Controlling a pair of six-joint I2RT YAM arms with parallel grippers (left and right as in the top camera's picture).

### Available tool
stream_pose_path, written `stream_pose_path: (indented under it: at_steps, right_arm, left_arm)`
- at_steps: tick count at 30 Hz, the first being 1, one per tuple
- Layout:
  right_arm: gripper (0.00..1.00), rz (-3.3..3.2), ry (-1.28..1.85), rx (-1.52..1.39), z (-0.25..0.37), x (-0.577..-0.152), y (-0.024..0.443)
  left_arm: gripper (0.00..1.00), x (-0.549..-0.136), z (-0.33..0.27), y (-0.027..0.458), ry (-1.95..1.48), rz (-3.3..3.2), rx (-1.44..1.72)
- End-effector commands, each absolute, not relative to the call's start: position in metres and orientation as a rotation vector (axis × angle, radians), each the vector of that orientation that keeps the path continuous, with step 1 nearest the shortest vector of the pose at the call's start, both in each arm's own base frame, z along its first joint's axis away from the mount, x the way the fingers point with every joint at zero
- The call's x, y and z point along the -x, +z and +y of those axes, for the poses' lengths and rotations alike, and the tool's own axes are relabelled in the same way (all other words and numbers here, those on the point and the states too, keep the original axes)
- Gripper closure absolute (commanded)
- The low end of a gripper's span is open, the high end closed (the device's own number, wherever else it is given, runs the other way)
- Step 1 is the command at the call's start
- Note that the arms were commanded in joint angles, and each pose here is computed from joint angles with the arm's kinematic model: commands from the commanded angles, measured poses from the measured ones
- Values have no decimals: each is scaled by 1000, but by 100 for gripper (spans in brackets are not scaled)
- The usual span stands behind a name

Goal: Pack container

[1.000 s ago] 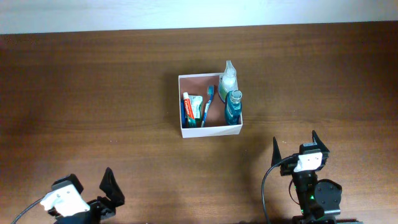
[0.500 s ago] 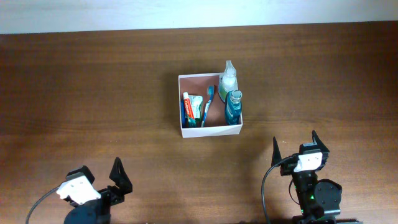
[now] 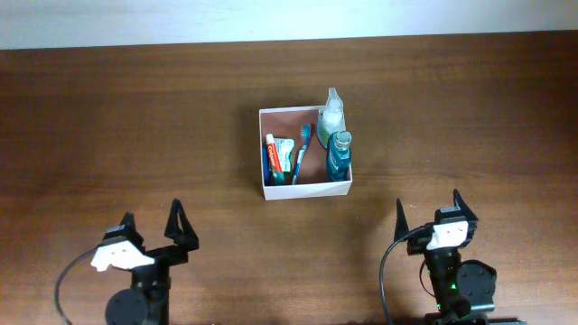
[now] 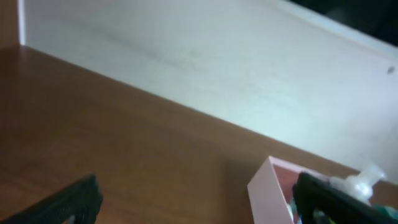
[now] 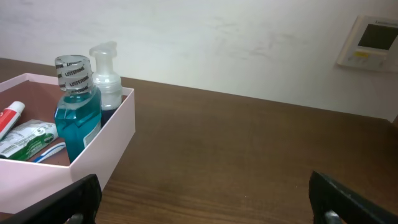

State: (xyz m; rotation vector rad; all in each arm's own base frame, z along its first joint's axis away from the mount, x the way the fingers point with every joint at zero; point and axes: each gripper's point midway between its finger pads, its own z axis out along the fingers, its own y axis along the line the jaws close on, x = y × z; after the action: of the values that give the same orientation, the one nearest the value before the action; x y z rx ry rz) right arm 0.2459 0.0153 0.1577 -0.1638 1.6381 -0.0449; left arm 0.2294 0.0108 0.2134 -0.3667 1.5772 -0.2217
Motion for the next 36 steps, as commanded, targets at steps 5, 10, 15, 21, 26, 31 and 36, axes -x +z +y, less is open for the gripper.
stream_pose_path:
  at_steps: [5,10,15,21,26,31,36]
  right_arm:
    - [2,1637,-39,156,16,-246,157]
    - [2,1637,-39,156,16,-246,157]
    - [2,1637,-39,156,16,-246,157]
    - [2,1637,-39,156,16,-246,157]
    - [2,1637,-39,156,16,-246,157]
    - [2,1637,-39,156,16,-246,157]
    - [2,1637,-39,156,16,-246,157]
  left_arm:
    - [1,-240,0,205,-240,1525,273]
    - [1,-239,-9,213,-137,1507,85]
    - [1,-239,-18,210,-52,1519,-69]
    - [1,-240,-18,203,-12,1535,-109]
    - [1,-244,-19,179,-18,1587,-117]
    - [1,-244,-18,171,-11,1609,-111]
    - [1,-245,-14,157,5,1650,-98]
